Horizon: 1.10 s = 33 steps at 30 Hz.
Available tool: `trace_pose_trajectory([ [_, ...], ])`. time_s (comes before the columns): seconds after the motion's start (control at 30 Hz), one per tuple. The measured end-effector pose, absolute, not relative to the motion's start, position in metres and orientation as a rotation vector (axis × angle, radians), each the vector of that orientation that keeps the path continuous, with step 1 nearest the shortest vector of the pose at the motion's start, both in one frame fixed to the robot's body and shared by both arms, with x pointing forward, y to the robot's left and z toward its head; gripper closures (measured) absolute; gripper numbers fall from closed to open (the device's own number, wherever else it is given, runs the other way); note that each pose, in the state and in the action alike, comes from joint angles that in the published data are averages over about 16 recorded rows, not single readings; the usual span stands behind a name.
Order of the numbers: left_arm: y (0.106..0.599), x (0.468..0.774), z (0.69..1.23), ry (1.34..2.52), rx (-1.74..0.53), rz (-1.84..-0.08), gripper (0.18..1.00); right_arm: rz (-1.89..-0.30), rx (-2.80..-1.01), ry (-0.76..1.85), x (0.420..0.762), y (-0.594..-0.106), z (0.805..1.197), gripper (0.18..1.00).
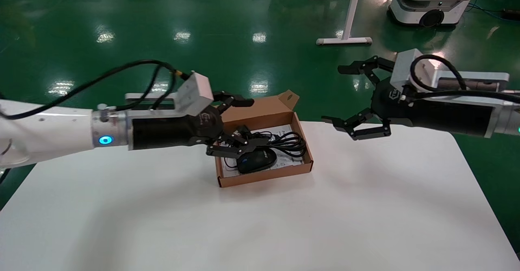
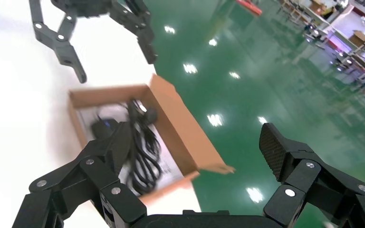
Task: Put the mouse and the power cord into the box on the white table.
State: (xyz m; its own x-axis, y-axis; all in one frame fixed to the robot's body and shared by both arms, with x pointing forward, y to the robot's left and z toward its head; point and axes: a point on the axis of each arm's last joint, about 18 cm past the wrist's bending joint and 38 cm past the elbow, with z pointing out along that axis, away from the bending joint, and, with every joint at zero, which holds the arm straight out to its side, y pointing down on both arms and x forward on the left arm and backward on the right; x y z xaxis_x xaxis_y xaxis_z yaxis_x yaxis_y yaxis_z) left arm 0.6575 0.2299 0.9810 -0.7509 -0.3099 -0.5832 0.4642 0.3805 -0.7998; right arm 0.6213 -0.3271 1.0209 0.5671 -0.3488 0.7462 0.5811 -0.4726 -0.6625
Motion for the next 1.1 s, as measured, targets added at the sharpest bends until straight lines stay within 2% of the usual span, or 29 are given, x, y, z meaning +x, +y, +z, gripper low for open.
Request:
trace_pose_trajectory([
  [0.3,0.254,0.619,0.984,1.903,0.135,-1.582,0.248,-0.974,-1.679,-0.190,0.589,-0.321,1.013,0.178],
  [0.5,0.268,0.589,0.986,1.881,0.151,-1.659,0.203,-0.881,-1.643,-0.194,0.565,-0.317,1.009,0.178],
  [1.1,0.298,0.491,0.992,1.907,0.259,-1.789,0.184,-0.598,-1.596,-0.226,0.488,-0.304,0.994,0.178],
])
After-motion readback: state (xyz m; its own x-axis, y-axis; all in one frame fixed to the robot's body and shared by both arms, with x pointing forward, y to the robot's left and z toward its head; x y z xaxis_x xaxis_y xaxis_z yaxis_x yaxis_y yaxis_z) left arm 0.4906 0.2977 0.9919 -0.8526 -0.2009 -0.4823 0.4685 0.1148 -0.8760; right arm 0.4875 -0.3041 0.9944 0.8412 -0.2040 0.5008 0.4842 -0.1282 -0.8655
